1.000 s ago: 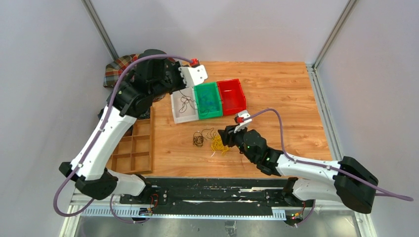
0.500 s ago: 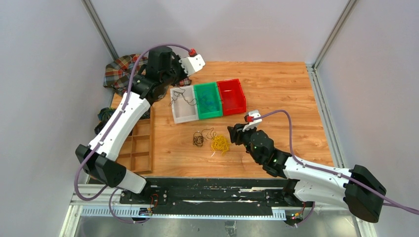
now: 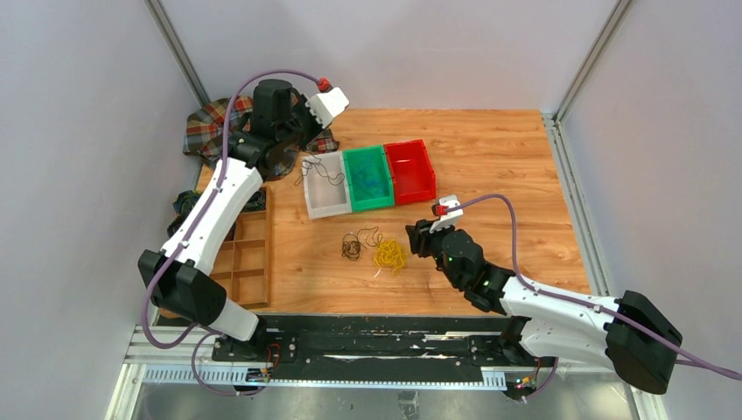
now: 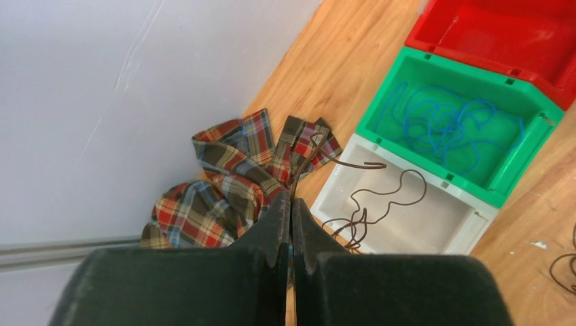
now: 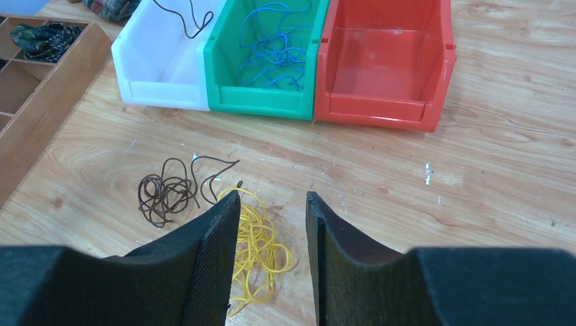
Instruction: Untangle the cables
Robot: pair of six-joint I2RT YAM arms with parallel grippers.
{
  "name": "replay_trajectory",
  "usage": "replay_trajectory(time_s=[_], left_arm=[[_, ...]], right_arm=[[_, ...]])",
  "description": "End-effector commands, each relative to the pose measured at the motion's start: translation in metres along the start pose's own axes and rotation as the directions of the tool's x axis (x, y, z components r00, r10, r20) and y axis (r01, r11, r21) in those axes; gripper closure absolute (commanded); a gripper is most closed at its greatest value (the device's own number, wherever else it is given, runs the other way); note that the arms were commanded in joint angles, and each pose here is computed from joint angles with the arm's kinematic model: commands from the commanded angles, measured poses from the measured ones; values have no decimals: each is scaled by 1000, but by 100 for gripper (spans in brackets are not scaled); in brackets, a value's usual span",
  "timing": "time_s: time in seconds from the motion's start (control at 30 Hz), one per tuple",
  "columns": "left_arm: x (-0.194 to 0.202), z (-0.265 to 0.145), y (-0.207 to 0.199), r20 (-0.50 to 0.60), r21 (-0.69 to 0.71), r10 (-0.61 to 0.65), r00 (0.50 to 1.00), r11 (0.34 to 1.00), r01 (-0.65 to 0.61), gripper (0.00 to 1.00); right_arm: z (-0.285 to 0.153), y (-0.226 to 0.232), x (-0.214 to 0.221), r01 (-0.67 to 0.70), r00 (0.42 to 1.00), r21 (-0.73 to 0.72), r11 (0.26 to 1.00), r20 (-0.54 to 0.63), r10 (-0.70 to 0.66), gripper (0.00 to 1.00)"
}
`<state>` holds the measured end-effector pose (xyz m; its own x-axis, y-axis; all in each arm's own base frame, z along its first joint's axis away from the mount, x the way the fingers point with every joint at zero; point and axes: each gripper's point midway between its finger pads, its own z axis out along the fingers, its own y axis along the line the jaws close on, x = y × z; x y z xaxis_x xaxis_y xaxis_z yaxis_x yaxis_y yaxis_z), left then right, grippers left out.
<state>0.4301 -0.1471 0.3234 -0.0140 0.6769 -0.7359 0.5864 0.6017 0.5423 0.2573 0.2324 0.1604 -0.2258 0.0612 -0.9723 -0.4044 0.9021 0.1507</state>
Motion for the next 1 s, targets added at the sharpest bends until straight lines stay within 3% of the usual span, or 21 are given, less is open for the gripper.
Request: replay_trajectory(time_s=[0.0,0.27,0.63,0.97], left_arm=[[-48,-26,9,134,-16,-11,991,1000,13,99],[-83,-45,-8,206,-29,75,976,997,-71,99],[-66,-16,-15,157,-24,59,986,998,-56,99],[15,9,2,58,-73,-14,998,997,18,99]], right_arm=[[3,-4,-6,-28,1000,13,1000,13,28,59],[2,-5,-4,-43,999,18,999,9,43,60],[-3,-12,-3,-56,998,31,998,7,55,61],[-4,-18,3,-50,999,46,998,-7,50,62]])
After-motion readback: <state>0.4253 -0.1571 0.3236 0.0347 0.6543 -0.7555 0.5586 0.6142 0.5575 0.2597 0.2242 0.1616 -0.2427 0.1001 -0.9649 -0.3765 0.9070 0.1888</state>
